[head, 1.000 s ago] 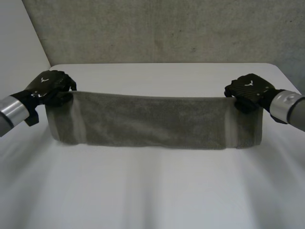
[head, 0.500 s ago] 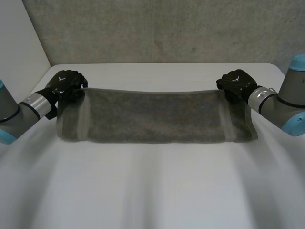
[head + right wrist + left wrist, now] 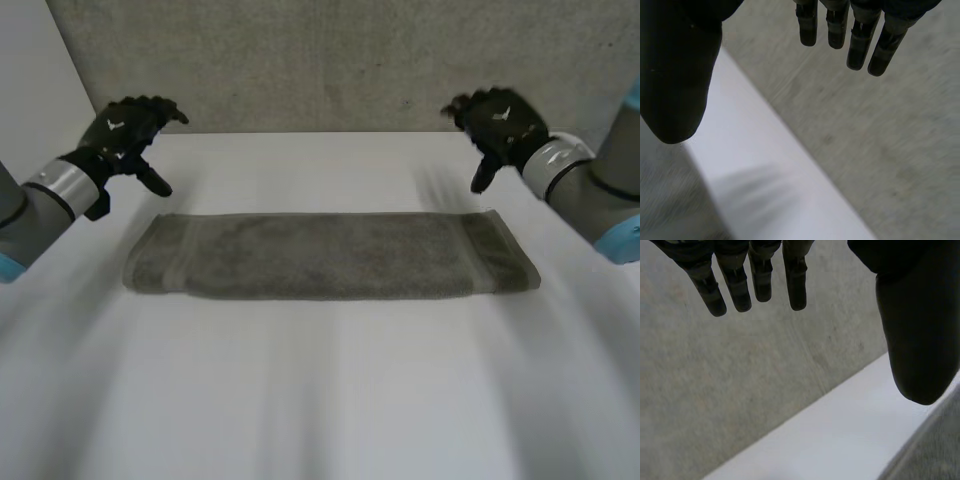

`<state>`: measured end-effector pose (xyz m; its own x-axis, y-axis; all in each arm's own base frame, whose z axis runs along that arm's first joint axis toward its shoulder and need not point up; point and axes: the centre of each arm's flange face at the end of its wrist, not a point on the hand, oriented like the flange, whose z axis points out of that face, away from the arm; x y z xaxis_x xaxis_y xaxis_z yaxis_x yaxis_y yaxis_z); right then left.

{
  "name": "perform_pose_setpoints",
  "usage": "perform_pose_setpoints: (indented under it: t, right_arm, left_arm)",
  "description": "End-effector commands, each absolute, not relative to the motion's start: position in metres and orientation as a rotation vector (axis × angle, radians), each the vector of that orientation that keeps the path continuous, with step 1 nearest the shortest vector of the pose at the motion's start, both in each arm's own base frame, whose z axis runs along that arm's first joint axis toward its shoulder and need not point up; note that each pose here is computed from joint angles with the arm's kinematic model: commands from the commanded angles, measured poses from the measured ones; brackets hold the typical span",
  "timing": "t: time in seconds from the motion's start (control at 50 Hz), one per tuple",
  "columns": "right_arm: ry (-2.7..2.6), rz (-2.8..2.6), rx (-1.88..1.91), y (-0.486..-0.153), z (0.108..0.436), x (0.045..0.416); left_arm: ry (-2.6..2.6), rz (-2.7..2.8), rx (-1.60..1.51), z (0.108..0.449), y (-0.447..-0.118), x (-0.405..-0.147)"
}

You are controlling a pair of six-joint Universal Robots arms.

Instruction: Fold the towel.

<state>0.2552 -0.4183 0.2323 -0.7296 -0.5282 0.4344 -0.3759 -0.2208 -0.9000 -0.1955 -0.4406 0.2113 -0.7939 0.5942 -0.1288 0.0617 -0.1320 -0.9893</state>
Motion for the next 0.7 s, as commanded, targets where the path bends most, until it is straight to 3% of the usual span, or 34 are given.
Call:
perform_pose_setpoints:
  t: [0.02, 0.1, 0.24, 0.46, 0.7]
  right_arm:
    - [1.775, -2.223, -1.014, -0.367, 0.280, 0.241]
    - [1.802, -2.180, -1.020, -0.343, 0.276, 0.238]
    - [2.038, -2.002, -0.975, -0.318, 0.231, 0.208]
    - [2.291, -1.831, -1.017, -0.331, 0.161, 0.169]
    - [2.367, -1.735, -1.098, -0.346, 0.121, 0.161]
  left_arm:
    - [-1.726, 2.050, -0.744, 0.249, -0.397, -0.191]
    - [-1.722, 2.058, -0.746, 0.256, -0.376, -0.189]
    - [-1.799, 2.000, -0.711, 0.236, -0.336, -0.182]
    - [-1.819, 1.952, -0.716, 0.209, -0.312, -0.187]
    - [-1.810, 1.932, -0.728, 0.206, -0.309, -0.194]
